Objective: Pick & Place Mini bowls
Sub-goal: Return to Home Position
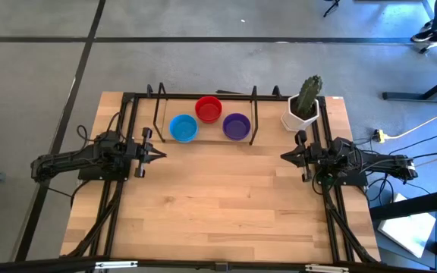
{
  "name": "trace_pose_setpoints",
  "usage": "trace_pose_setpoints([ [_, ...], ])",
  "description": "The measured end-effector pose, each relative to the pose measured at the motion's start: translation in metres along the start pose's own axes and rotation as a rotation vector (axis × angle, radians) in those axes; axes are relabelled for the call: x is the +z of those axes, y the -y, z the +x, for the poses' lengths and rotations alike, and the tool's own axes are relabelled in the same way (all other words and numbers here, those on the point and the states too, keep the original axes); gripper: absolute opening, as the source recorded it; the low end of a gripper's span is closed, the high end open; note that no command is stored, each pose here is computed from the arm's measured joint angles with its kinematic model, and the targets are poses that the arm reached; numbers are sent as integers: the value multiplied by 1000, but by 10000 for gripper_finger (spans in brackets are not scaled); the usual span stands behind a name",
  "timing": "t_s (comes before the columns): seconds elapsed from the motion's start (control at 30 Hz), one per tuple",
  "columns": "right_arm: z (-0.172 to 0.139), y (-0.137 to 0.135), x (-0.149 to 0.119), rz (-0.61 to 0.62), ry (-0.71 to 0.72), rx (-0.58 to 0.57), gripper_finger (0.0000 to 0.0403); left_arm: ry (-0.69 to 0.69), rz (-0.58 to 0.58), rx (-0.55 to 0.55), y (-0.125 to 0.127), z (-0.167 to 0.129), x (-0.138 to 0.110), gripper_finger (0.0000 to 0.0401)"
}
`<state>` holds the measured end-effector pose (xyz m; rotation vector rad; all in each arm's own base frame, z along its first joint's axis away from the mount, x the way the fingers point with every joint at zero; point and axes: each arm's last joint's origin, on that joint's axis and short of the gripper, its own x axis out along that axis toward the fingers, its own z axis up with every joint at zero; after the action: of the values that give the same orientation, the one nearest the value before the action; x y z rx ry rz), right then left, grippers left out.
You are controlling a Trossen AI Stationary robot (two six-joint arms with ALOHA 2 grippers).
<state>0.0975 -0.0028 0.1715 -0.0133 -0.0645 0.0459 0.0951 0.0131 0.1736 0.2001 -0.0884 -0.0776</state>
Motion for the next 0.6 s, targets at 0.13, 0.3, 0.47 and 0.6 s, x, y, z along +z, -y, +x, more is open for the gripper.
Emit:
trace_pose_setpoints([
  [0.13,0,0,0,0,0,0,21,0,0,0,0,0,0,9],
  [0.3,0,0,0,0,0,0,21,0,0,0,0,0,0,10],
  [0.47,0,0,0,0,0,0,21,0,0,1,0,0,0,6],
  [0.6,0,0,0,0,0,0,21,0,0,1,0,0,0,9],
])
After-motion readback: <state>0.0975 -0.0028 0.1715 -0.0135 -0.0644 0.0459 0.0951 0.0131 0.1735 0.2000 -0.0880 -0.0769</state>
